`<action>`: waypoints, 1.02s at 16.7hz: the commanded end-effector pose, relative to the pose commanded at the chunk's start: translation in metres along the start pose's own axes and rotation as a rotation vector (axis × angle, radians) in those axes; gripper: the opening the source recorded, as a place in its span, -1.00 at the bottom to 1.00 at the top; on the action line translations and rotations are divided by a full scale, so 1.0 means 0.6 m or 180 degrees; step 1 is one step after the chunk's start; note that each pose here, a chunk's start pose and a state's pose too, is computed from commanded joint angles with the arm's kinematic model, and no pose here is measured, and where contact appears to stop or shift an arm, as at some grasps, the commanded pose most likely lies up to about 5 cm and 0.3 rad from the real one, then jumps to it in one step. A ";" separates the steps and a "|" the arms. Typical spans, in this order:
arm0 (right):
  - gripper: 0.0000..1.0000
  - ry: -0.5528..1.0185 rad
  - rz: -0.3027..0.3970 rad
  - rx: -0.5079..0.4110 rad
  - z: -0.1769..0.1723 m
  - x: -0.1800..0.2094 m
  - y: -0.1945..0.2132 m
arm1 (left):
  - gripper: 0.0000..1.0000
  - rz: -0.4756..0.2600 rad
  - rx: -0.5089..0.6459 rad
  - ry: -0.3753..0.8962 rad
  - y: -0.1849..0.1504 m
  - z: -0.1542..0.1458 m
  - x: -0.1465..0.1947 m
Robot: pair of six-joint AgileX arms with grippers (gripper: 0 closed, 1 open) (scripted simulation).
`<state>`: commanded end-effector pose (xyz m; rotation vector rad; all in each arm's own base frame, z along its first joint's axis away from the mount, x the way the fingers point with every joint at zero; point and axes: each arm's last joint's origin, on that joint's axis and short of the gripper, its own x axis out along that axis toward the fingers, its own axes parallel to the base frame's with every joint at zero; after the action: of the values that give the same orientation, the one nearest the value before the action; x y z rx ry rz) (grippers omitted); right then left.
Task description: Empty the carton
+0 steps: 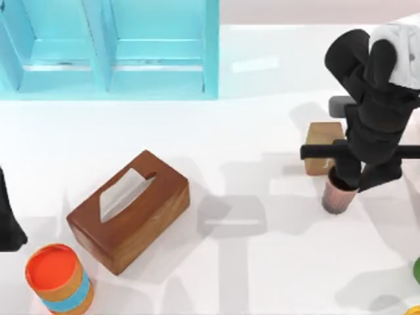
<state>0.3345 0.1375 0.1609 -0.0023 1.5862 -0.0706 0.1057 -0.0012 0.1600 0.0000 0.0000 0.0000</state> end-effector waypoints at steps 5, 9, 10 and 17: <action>-1.00 -0.0001 -0.0001 -0.0001 0.000 0.006 0.001 | 1.00 0.0000 0.0000 0.0000 0.000 0.000 0.000; -0.40 -0.0001 -0.0001 -0.0001 0.000 0.006 0.001 | 1.00 0.0000 0.0000 0.0000 0.000 0.000 0.000; -0.25 -0.0001 -0.0001 -0.0001 0.000 0.006 0.001 | 1.00 0.0000 0.0000 0.0000 0.000 0.000 0.000; 0.81 -0.0001 -0.0001 -0.0001 0.000 0.006 0.001 | 1.00 0.0000 0.0000 0.0000 0.000 0.000 0.000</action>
<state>0.3342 0.1378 0.1574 -0.0028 1.5860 -0.0704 0.1057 -0.0012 0.1600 0.0000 0.0000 0.0000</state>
